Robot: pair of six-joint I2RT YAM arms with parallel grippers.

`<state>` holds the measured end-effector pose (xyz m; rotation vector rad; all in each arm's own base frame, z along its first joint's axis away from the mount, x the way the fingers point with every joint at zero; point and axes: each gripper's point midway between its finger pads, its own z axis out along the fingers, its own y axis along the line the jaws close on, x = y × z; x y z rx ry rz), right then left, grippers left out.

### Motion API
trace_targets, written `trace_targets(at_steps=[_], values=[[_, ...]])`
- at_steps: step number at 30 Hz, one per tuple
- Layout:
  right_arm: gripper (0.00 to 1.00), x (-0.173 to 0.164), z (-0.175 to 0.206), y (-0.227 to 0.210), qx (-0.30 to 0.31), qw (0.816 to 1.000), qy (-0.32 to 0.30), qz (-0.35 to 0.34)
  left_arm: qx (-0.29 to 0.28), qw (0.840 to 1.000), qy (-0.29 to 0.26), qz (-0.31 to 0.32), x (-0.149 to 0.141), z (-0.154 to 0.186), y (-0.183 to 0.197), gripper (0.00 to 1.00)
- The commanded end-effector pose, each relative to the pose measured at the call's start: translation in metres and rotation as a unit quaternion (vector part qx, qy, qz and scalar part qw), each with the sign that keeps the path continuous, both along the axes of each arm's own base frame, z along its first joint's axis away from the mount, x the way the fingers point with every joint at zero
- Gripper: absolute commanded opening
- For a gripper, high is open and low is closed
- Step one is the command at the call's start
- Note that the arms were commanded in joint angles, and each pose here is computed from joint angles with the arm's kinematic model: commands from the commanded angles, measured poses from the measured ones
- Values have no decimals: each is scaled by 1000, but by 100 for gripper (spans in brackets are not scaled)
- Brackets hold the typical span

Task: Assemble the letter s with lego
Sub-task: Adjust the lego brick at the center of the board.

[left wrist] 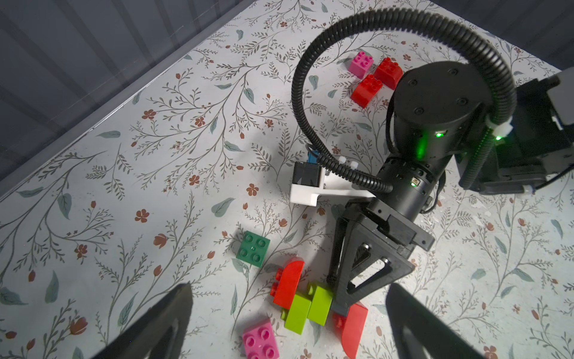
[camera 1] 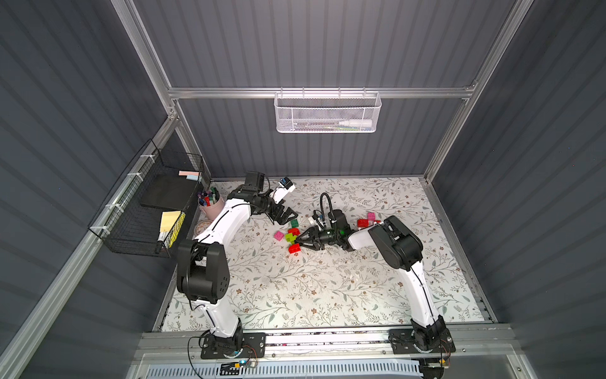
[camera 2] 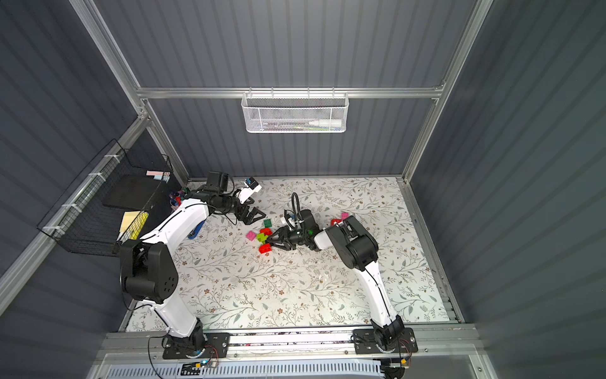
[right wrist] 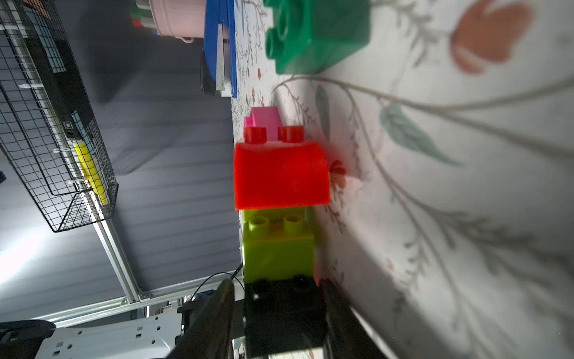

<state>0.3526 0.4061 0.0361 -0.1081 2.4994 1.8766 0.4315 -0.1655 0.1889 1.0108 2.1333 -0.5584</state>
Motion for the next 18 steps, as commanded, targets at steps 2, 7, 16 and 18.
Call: trace_targets(at_steps=[2,7,16,18], values=[[49,-5,3,2,-11,1000,-15,-5,-8,1000,10,2,2,3,1,100],[54,-11,4,2,-38,999,-37,0,-8,1000,8,2,1,6,1,100],[65,-21,17,-1,-126,985,-114,27,-3,1000,10,7,2,5,2,100],[66,-23,17,0,-141,982,-122,35,-1,1000,9,10,3,6,3,100]])
